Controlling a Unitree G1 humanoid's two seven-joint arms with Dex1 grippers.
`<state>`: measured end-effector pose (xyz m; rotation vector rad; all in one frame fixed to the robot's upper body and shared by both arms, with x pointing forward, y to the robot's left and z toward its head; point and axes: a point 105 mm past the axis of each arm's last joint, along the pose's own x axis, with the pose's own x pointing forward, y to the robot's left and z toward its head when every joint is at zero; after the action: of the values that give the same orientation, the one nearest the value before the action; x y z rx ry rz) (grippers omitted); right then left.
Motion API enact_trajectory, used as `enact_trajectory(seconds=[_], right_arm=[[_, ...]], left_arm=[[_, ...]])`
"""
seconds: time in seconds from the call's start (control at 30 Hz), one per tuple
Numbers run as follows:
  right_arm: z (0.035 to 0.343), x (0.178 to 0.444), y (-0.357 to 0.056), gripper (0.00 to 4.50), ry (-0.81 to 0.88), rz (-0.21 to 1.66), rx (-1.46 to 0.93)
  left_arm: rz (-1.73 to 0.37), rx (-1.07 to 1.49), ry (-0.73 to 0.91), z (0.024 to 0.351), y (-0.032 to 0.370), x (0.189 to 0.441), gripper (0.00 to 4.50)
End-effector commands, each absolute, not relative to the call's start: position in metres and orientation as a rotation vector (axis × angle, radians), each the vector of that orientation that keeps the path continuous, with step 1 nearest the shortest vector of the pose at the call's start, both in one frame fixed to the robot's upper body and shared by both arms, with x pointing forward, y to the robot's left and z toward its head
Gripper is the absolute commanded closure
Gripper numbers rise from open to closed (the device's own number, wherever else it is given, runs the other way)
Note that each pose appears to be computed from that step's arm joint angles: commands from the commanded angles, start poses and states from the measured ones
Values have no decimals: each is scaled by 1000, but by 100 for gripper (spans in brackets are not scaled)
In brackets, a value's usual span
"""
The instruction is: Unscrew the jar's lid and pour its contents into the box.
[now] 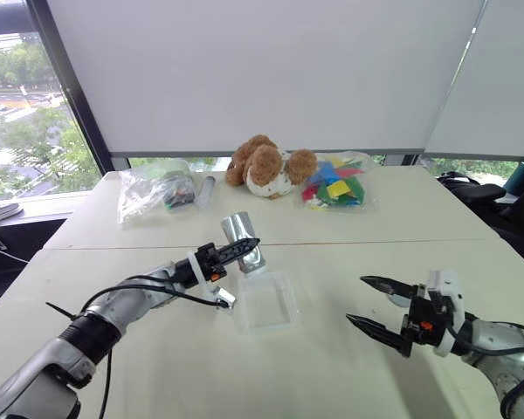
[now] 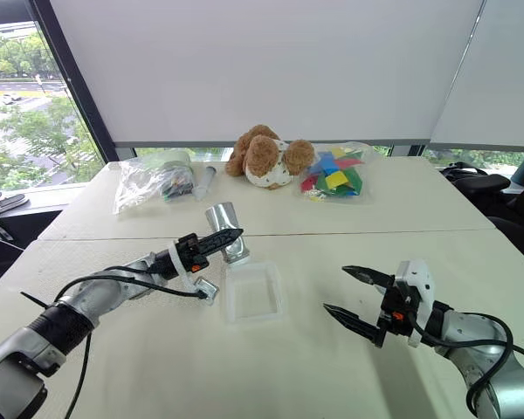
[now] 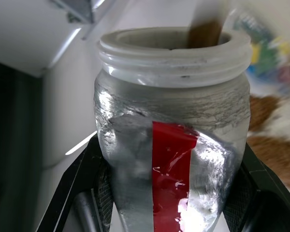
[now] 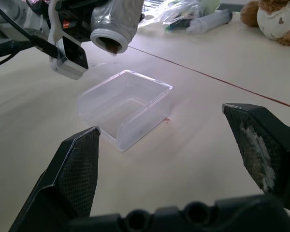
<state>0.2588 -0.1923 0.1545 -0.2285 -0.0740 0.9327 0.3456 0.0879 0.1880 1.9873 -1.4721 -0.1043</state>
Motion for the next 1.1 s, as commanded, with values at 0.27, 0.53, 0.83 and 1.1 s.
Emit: enact_trajectory(seconds=[0.27, 0.53, 0.83, 1.1], right_arm=[[168, 258, -178, 9, -133, 941, -231], [167, 260, -176, 9, -146, 951, -209], [176, 264, -164, 9, -295, 1055, -248], [179, 267, -148, 9, -388, 1119, -224]], left_arm=[[24, 2020, -1601, 180, 82, 343, 234], [-153, 1701, -1354, 204, 110, 335, 234], [-221, 803, -412, 198, 199, 353, 234], [-4, 92, -182, 166, 283, 317, 234]])
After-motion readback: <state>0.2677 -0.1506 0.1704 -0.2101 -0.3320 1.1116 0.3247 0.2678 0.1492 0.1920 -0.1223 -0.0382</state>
